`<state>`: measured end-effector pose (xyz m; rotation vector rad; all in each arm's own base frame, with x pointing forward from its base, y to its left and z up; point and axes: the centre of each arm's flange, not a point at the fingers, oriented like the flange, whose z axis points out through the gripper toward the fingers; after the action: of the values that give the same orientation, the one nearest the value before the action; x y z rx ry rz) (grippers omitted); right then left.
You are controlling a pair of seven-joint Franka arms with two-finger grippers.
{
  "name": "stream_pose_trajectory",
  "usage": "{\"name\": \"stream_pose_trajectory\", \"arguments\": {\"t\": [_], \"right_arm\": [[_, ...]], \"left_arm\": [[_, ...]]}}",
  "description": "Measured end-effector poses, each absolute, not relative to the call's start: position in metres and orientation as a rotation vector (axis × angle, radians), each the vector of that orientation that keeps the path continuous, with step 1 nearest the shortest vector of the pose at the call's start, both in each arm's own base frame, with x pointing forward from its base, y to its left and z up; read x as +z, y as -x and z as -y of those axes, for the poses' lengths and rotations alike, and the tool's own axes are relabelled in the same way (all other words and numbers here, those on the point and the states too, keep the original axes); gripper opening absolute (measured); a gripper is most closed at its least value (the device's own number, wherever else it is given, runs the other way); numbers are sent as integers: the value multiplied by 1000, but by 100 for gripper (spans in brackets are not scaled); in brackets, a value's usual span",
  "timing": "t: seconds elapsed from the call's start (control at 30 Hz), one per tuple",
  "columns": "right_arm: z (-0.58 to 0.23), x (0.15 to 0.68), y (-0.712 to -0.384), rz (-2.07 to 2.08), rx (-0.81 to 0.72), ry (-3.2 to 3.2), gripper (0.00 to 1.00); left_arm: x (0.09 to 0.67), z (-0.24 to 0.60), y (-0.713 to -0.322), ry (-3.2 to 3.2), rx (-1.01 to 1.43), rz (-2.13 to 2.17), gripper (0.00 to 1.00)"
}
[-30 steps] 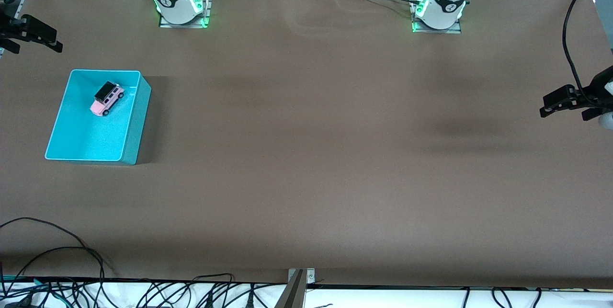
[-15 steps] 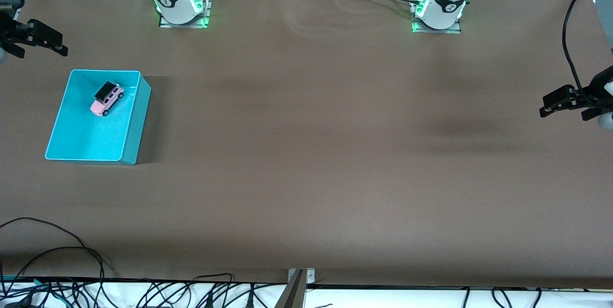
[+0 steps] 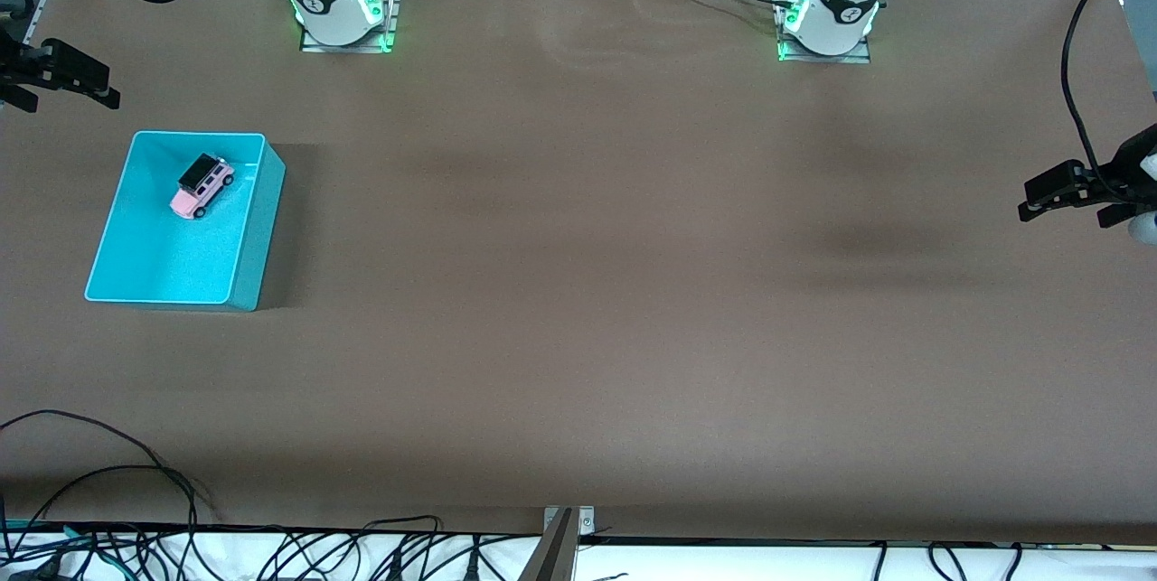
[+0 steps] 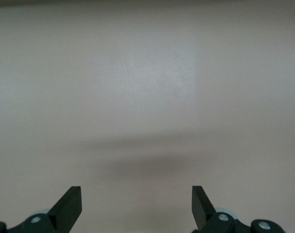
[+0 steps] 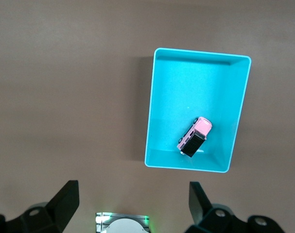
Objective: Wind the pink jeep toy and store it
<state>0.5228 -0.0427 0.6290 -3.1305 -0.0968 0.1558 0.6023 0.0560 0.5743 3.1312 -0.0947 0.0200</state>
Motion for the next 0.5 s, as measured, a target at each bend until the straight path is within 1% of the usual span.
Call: {"name": "stream_pose_trajectory", "arguments": {"t": [0.33,0.5], "right_arm": [[39,628,-525,105,158,3120,100],[40,635,-526,104,133,3123,100]], "left_arm": [[574,-56,-602,-3131,20,95,100],[574,-56,-602,-3131,20,95,100]]}}
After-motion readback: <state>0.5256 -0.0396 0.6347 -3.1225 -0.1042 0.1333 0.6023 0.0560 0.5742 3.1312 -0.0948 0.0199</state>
